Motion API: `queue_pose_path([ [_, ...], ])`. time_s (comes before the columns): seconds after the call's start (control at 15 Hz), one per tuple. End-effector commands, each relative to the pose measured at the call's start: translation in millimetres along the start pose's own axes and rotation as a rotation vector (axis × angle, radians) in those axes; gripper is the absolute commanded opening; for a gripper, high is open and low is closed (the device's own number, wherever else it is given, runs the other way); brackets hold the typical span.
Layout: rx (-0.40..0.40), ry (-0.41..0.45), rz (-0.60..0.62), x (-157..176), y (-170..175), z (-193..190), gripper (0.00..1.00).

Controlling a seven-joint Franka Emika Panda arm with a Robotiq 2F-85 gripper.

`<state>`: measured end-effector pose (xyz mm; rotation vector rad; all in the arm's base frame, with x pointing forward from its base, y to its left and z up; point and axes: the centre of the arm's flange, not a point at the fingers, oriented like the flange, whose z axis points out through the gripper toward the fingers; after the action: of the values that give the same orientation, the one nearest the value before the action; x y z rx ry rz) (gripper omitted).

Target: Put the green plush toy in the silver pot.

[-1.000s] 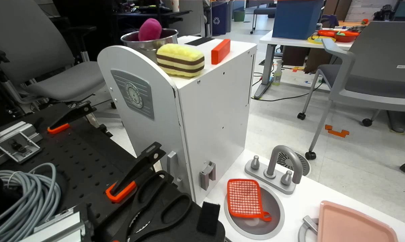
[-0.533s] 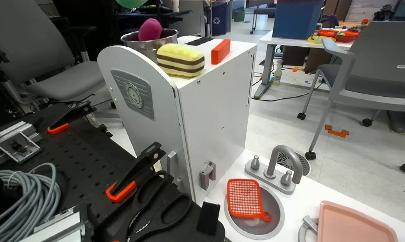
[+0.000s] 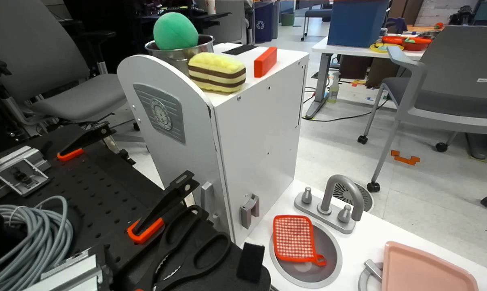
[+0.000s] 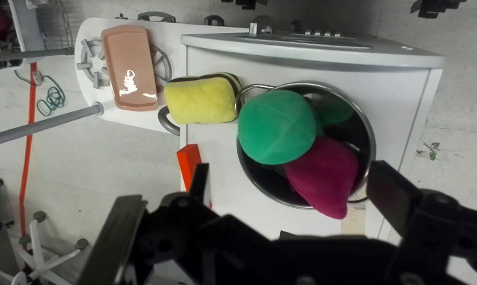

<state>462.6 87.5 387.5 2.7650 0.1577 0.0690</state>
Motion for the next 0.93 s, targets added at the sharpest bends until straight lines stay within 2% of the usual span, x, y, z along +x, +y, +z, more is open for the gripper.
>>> queue_pose_path([
  [0.0, -0.007, 0.005, 0.002, 4, 2, -9, 1.0],
  [0.27, 0.028, 0.069, -0.005, 10, 3, -27, 1.0],
  [0.67, 0.217, 0.184, -0.032, 26, 12, -53, 1.0],
  [0.87, 0.27, 0.203, -0.032, 29, 22, -59, 1.0],
])
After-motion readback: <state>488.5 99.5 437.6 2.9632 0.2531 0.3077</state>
